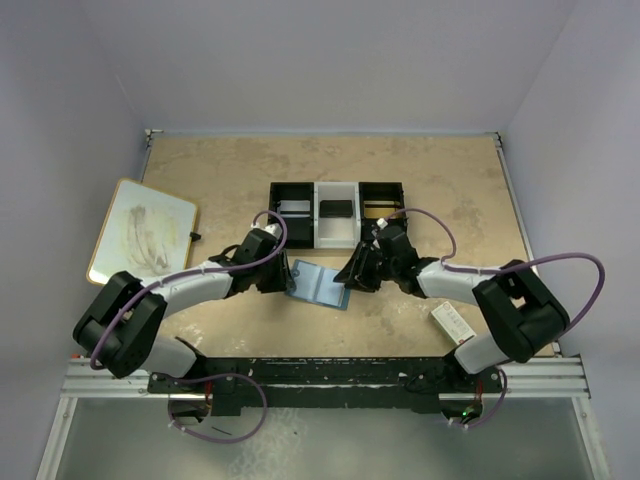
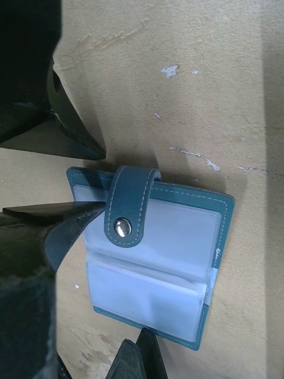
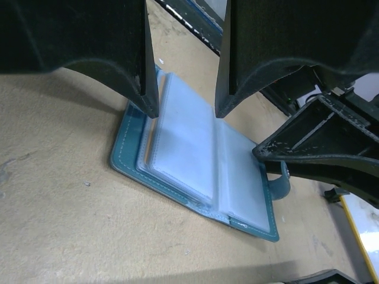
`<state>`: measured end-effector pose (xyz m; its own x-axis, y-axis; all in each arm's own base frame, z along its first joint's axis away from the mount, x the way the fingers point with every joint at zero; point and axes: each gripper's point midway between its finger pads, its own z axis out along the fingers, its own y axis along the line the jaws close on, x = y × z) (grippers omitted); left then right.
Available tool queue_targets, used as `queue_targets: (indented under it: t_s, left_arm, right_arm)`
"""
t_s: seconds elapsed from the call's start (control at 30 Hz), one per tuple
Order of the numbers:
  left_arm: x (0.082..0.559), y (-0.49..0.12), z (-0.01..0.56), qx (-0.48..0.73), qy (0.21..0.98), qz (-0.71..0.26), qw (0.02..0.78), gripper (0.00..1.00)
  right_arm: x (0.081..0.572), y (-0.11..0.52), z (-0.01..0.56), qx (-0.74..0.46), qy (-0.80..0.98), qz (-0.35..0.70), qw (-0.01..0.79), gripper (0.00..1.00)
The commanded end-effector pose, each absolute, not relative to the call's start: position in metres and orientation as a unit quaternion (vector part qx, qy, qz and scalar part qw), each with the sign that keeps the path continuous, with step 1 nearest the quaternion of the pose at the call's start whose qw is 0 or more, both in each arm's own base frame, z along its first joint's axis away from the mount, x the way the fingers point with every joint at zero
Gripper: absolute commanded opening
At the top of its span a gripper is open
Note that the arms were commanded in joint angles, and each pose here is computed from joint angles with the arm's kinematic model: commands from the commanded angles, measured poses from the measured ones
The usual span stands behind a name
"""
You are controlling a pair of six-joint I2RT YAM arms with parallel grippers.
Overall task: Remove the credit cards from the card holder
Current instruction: Adjust the card holder at the center of the board.
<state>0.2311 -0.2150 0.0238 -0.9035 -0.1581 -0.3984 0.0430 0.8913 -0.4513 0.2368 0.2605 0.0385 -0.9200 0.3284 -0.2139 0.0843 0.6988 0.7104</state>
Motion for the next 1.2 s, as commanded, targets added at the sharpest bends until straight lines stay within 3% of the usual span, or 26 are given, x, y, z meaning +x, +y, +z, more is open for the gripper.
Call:
queue_targets:
  t_s: [0.0, 0.47, 1.17]
  left_arm:
    - [0.239, -0.219, 0.026, -0.035, 0.945, -0.234, 0.228, 0.30]
    - [0.234, -0.220, 0.027, -0.021, 0.948, -0.235, 0.216, 0.14]
    - [0.228, -0.227, 0.028, -0.012, 0.944, -0.257, 0.206, 0.00]
  right_arm:
    - [0.243, 0.276, 0.058, 0.113, 0.884, 0.421, 0.172, 0.46]
    - [0.244, 0.269, 0.051, 0.127, 0.891, 0.399, 0.173, 0.47]
    - [0.243, 0.262, 0.036, 0.139, 0.898, 0.380, 0.175, 0.48]
